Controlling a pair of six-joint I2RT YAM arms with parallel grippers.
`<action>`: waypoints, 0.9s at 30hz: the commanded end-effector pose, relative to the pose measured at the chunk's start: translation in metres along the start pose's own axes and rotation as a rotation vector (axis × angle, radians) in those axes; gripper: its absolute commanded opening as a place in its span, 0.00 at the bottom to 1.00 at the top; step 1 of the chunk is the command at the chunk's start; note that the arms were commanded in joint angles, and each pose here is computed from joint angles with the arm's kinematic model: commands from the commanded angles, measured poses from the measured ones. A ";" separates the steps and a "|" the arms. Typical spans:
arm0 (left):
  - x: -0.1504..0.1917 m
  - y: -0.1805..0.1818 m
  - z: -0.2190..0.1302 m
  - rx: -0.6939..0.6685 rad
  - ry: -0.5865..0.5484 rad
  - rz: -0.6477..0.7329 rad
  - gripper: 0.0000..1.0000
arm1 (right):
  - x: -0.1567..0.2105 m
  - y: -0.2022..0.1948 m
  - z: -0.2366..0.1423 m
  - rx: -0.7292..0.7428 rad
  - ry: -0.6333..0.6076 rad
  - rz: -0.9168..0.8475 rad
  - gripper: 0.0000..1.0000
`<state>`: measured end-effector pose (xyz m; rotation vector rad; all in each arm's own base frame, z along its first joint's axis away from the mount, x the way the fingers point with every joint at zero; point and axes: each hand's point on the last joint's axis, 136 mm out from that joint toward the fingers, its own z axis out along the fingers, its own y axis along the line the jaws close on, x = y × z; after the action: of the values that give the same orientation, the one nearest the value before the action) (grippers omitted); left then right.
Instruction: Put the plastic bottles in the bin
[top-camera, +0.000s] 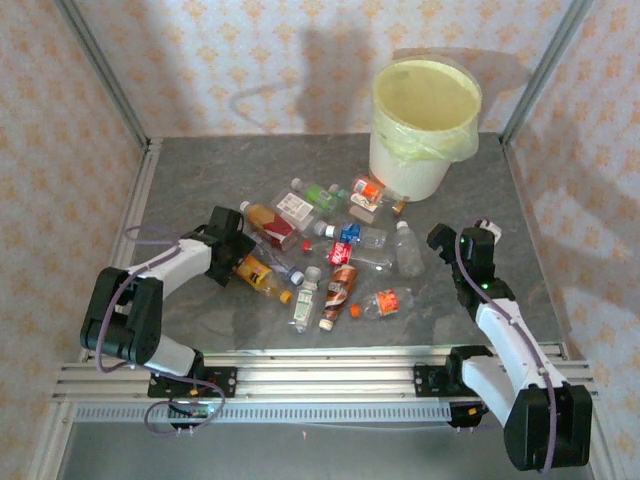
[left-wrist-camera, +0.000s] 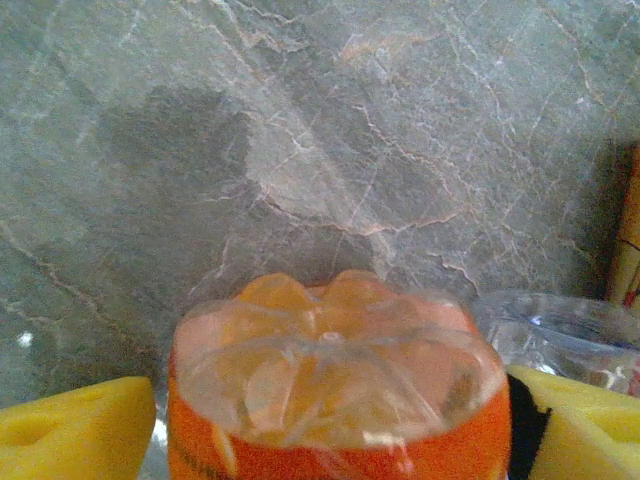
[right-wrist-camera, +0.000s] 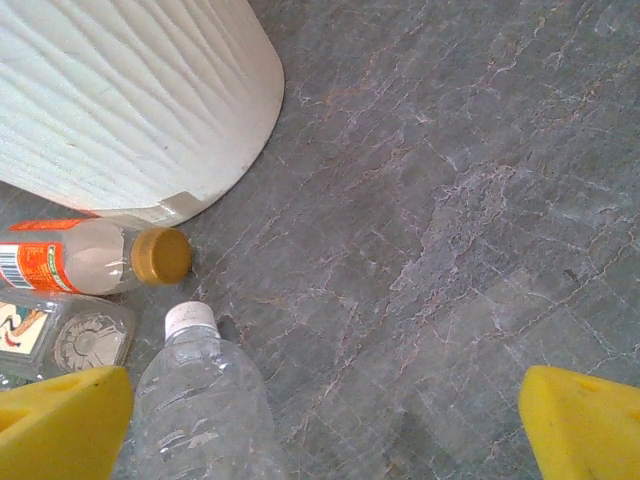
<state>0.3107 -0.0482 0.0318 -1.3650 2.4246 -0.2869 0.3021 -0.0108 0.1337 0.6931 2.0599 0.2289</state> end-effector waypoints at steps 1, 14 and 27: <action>0.001 0.001 0.009 0.012 -0.008 -0.031 0.86 | -0.007 0.010 -0.005 -0.030 -0.007 -0.027 0.99; -0.004 0.000 0.012 0.025 -0.040 0.005 0.74 | -0.012 0.020 -0.006 -0.077 -0.022 0.001 0.99; -0.021 -0.005 -0.014 0.080 -0.144 0.022 0.59 | -0.030 0.081 -0.026 -0.356 -0.007 0.025 0.99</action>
<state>0.3075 -0.0413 0.0308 -1.3366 2.3776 -0.2782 0.3151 0.0217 0.1621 0.6006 2.0254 0.4566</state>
